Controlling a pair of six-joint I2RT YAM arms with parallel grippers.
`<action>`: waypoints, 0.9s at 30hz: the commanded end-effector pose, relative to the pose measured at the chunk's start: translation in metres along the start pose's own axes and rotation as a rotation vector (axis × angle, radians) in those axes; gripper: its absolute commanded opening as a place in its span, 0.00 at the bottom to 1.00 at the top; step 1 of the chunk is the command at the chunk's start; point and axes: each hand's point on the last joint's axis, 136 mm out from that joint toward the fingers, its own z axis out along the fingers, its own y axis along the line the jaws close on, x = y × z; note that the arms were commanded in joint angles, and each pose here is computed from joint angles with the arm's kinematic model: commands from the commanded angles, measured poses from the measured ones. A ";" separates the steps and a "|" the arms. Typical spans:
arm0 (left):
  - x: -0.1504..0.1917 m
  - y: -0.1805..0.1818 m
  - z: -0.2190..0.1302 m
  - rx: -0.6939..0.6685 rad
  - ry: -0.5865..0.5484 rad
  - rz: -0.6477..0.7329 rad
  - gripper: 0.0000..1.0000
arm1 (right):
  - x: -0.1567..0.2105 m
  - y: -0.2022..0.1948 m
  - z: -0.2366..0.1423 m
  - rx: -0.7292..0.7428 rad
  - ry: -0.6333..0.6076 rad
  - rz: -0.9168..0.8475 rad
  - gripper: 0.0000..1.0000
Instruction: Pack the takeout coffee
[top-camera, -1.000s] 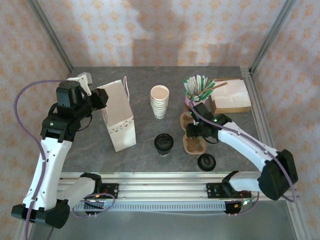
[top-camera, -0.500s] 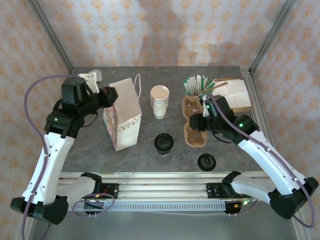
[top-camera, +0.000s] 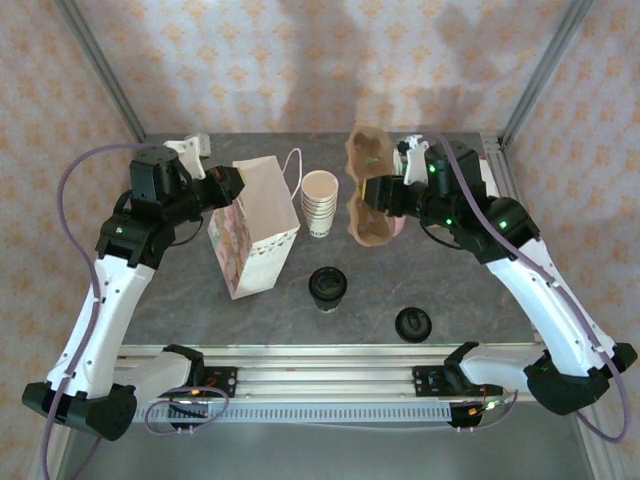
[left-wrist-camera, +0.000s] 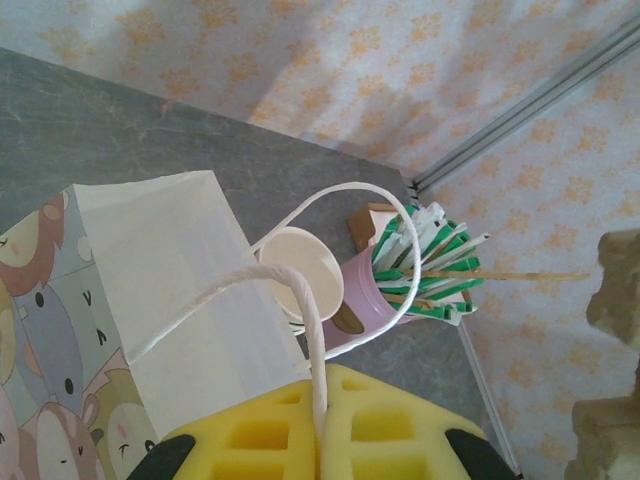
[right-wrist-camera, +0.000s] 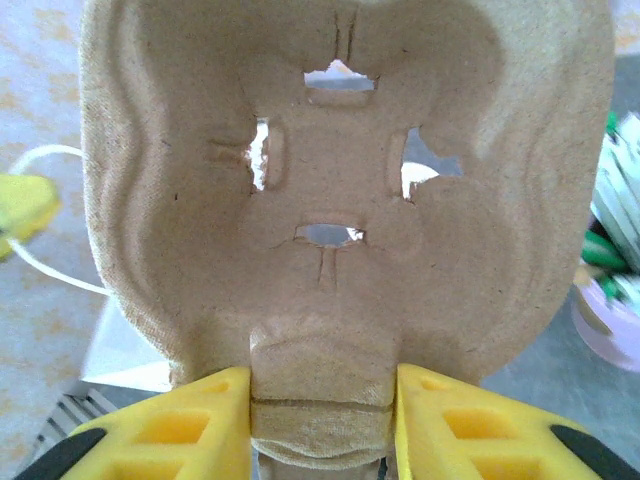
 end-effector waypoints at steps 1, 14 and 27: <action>-0.014 -0.022 -0.006 0.074 -0.040 0.012 0.07 | -0.031 0.038 0.004 -0.119 -0.087 -0.052 0.37; -0.009 -0.029 0.004 0.106 -0.012 0.019 0.07 | -0.054 0.104 0.092 -0.246 -0.085 -0.050 0.37; -0.004 -0.026 0.003 0.094 -0.007 0.025 0.07 | -0.031 0.089 0.157 -0.127 0.004 0.077 0.36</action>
